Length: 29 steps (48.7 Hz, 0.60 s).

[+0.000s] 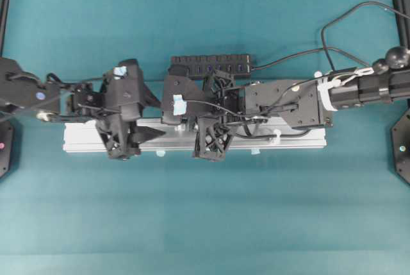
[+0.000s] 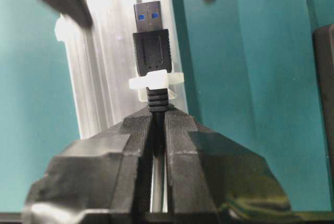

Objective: Pass the USB cable through three rings with both arms.
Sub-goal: 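Grasp the plug past the middle ring with the left gripper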

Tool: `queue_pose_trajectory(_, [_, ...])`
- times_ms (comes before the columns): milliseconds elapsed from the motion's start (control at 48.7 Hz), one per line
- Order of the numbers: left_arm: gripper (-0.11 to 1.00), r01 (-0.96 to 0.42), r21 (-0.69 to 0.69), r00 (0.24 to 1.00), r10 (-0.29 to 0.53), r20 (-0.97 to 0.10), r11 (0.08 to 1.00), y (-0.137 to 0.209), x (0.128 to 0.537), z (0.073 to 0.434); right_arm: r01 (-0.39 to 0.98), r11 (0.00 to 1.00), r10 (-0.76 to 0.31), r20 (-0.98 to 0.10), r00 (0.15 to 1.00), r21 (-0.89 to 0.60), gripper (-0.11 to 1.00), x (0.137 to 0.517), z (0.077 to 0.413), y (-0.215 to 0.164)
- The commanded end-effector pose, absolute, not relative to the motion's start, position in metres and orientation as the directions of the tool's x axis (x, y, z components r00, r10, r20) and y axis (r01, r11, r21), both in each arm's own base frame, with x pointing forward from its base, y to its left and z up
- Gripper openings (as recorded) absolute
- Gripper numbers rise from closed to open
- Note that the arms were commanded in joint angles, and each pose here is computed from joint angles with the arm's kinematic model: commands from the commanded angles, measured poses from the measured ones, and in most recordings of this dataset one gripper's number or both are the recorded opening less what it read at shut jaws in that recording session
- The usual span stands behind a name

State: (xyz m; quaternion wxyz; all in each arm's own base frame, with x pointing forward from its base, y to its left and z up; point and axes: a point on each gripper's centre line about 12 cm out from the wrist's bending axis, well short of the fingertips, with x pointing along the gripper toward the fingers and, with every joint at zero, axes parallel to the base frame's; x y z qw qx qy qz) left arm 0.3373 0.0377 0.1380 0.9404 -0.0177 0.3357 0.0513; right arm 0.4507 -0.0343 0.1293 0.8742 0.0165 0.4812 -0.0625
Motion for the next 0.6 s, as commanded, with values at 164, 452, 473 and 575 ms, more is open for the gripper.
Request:
queue_pose_trajectory(164, [0.79, -0.108, 0.001, 0.796, 0.087, -0.599, 0.994, 0.0394, 0.3491, 0.1340, 0.123, 0.992, -0.090, -0.825, 0.557, -0.025, -0.08, 0.4547, 0.1357, -0.0339])
queue_pose_trajectory(452, [0.77, -0.109, 0.000, 0.807, 0.088, -0.585, 0.994, 0.0397, 0.3524, 0.1346, 0.123, 0.992, -0.090, -0.825, 0.559, -0.025, -0.08, 0.4548, 0.1358, -0.0339])
queue_pose_trajectory(473, [0.77, -0.108, 0.001, 0.807, 0.088, -0.585, 0.994, 0.0397, 0.3524, 0.1346, 0.123, 0.992, -0.090, -0.824, 0.560, -0.024, -0.08, 0.4550, 0.1359, -0.0339])
queue_pose_trajectory(575, [0.74, -0.109, 0.000, 0.807, 0.088, -0.585, 0.994, 0.0399, 0.3533, 0.1344, 0.123, 0.992, -0.090, -0.824, 0.560, -0.024, -0.08, 0.4550, 0.1359, -0.0339])
